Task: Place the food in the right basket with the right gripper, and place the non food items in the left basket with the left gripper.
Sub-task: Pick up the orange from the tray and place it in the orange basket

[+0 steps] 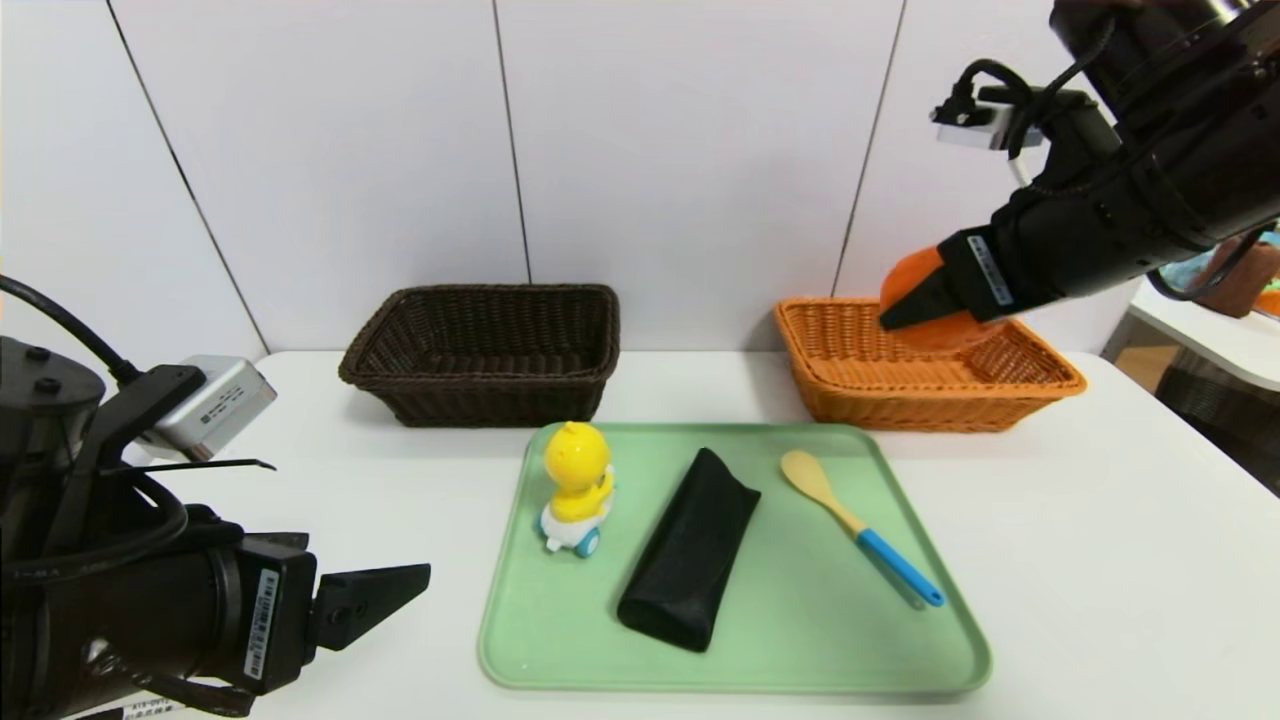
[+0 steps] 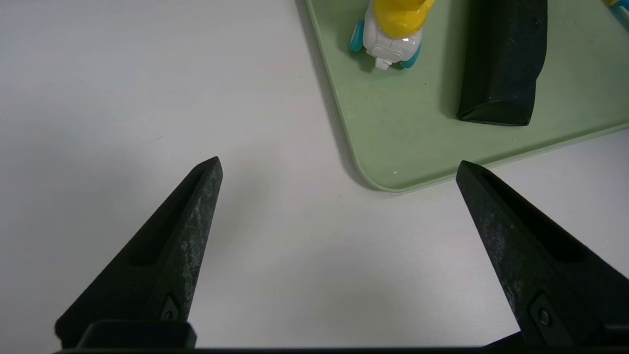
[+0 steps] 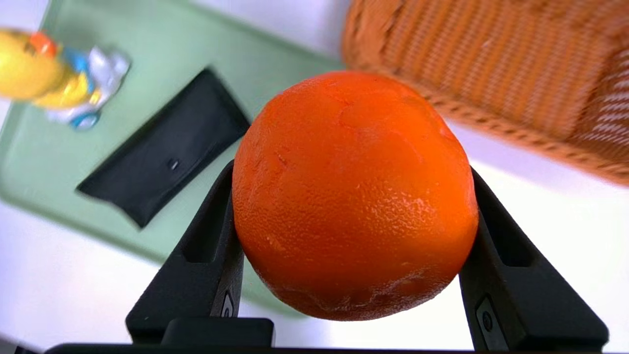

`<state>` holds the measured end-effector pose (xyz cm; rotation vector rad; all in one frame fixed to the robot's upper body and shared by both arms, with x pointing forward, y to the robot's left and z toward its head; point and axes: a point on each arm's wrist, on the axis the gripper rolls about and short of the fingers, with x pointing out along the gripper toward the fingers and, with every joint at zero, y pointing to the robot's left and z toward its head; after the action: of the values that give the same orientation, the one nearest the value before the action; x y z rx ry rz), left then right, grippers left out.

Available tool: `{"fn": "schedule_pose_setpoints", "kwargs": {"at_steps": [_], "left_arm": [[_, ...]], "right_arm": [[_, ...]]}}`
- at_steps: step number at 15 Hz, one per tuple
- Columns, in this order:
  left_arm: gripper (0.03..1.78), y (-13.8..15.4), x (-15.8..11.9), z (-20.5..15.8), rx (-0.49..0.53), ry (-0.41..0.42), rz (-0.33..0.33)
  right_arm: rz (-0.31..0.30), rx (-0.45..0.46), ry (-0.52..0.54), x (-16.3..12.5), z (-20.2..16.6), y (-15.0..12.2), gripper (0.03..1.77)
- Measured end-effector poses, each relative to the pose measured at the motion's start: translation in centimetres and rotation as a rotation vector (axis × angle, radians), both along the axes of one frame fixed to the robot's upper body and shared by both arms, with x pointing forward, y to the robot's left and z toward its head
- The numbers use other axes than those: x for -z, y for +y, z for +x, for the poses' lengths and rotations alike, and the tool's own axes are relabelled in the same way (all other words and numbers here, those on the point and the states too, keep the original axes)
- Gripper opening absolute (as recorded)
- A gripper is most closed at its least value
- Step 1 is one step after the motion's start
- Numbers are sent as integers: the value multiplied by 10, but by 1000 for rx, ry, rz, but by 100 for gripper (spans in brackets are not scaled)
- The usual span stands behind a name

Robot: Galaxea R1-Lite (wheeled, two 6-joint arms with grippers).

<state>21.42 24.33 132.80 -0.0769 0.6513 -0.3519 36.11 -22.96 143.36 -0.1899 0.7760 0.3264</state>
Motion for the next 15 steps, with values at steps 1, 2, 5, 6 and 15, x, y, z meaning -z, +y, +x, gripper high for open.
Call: {"fn": "schedule_pose_setpoints", "kwargs": {"at_steps": [1, 2, 5, 6, 15], "left_arm": [[169, 0, 0, 0, -1, 0, 0], [169, 0, 0, 0, -1, 1, 0], [169, 0, 1, 0, -3, 3, 3], [169, 0, 1, 0, -3, 4, 4], [169, 1, 6, -1, -4, 15, 14]], "right_arm": [[-8, 16, -23, -1, 6, -8, 116], [-15, 36, -41, 0, 14, -15, 116], [-20, 102, -69, 7, 37, -34, 116], [-20, 122, -73, 11, 46, -38, 116], [-29, 234, -26, 70, 119, -69, 116]]}}
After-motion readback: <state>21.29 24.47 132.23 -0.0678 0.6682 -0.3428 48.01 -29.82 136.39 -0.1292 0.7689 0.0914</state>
